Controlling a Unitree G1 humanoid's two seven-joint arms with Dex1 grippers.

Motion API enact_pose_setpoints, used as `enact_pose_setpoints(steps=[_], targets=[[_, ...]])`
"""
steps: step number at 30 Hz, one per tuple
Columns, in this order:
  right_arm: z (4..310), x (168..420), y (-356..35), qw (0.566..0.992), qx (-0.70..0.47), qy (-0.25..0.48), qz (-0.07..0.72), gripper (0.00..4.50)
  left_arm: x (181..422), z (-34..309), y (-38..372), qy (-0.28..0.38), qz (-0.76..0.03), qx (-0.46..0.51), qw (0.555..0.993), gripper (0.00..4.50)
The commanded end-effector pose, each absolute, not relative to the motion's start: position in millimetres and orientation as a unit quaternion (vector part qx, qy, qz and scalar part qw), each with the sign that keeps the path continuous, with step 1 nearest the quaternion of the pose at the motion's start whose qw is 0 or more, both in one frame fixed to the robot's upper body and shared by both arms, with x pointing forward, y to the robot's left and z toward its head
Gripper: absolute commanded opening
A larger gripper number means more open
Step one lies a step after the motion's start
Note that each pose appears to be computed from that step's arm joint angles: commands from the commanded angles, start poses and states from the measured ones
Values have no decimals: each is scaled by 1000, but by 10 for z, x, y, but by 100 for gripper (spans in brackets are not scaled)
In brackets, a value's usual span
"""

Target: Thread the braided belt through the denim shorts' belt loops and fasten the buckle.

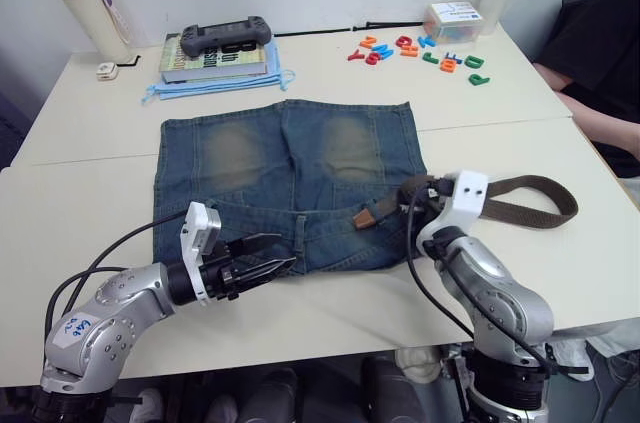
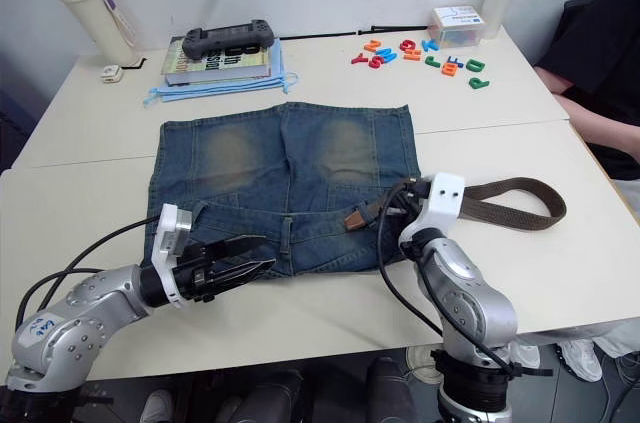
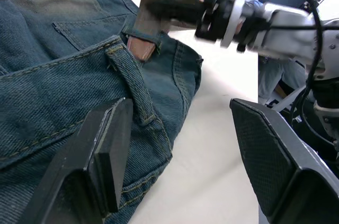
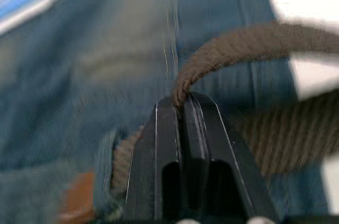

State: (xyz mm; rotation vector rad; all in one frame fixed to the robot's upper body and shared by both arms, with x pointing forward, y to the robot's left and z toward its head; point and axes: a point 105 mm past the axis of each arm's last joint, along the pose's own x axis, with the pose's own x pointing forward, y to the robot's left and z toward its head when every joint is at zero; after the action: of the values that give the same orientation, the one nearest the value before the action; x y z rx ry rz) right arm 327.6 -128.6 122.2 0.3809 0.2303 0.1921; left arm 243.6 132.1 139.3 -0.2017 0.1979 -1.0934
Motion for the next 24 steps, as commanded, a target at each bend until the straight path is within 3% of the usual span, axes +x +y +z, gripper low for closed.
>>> enact_pose_setpoints(steps=[1,8,13,20,22,24], targets=[[1156,3297,-1273,962,207,144,108,0,2409,1469,1285,81,-528,-91,841,327],[1022,3333,-1256,949,227,180,126,0,2416,1463,1269,78,-529,-88,840,327],[937,3306,-1197,935,257,202,139,0,2496,1443,1013,63,-555,-68,827,327],[994,3266,-1151,930,253,205,169,0,2942,1511,466,18,-521,-15,853,327],[985,3269,-1190,932,250,207,160,0,3098,1572,338,-4,-496,32,868,327],[991,3270,-1223,934,250,205,152,0,3198,1591,251,-42,-479,139,865,327]])
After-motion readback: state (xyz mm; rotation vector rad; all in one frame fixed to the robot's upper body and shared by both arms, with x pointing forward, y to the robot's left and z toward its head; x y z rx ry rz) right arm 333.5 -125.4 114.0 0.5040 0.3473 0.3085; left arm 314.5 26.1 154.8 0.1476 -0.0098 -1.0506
